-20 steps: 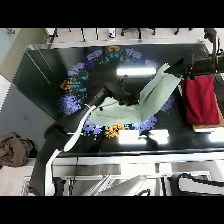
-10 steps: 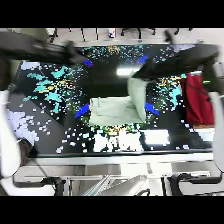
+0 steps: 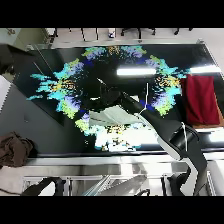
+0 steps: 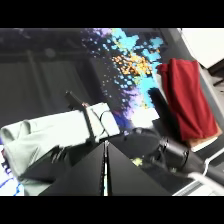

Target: Fold the shirts.

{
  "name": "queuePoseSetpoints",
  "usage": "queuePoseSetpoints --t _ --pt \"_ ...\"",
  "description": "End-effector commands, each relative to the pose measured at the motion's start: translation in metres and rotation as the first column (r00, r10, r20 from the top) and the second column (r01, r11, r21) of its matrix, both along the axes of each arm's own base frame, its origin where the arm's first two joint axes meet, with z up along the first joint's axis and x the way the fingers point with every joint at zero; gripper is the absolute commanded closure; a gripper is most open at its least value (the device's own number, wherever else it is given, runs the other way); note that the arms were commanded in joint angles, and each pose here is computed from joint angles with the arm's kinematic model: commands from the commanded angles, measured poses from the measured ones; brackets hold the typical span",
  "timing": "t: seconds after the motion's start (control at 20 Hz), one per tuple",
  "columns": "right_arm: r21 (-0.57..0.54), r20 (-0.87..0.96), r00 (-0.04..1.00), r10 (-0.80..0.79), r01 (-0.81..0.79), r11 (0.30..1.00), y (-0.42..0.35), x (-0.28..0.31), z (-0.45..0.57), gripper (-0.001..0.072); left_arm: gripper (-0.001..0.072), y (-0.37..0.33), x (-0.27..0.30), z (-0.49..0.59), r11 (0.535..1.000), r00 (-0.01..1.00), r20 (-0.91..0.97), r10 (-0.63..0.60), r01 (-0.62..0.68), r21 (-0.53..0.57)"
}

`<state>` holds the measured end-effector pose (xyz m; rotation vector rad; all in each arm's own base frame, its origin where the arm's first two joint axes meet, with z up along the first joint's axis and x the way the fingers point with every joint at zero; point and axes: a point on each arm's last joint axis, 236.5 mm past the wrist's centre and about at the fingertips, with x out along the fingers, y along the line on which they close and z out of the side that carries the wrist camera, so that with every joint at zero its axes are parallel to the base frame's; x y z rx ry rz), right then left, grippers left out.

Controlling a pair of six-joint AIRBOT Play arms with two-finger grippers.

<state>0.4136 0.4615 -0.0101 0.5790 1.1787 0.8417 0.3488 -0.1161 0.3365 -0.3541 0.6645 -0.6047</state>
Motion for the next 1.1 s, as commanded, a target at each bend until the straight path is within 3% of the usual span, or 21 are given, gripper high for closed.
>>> queuePoseSetpoints --t 0.0,0.1,0.2,0.4,0.5,0.75,1.05 --pt "-0.005 -0.07 0.998 -0.003 0.002 1.0 -0.062 0.023 0.014 0.0148 0.0688 0.004 -0.011 -0.012 1.0 0.999 0.021 0.031 -0.031 -0.002" --pt "-0.007 -0.112 0.994 -0.01 0.009 1.0 -0.131 0.036 0.04 0.0047 0.0688 0.005 -0.013 -0.018 0.999 0.999 0.022 0.049 -0.049 -0.013" --pt "-0.029 -0.166 0.985 -0.043 0.038 0.999 -0.198 0.043 0.054 0.0047 0.0688 0.005 -0.015 -0.022 0.999 0.999 0.015 0.05 -0.05 -0.015" --pt "-0.319 -0.255 0.951 -0.172 0.085 0.944 -0.324 0.036 0.008 0.0046 0.0689 0.003 -0.019 -0.026 0.999 0.999 -0.002 0.035 -0.035 -0.008" --pt "-0.377 -0.276 0.939 -0.206 0.092 0.922 -0.349 0.03 -0.014 -0.0002 0.0688 0.003 -0.021 -0.027 1.0 1.0 -0.008 0.03 -0.03 -0.006" --pt "-0.341 -0.294 0.944 -0.152 0.045 0.939 -0.331 0.026 -0.059 -0.0002 0.0688 0.003 -0.021 -0.027 1.0 1.0 -0.008 0.03 -0.03 -0.006" --pt "-0.141 -0.393 0.918 -0.058 0.002 0.99 -0.283 0.02 -0.085 -0.0001 0.0688 0.0 -0.022 -0.027 1.0 1.0 -0.008 0.023 -0.023 -0.006"
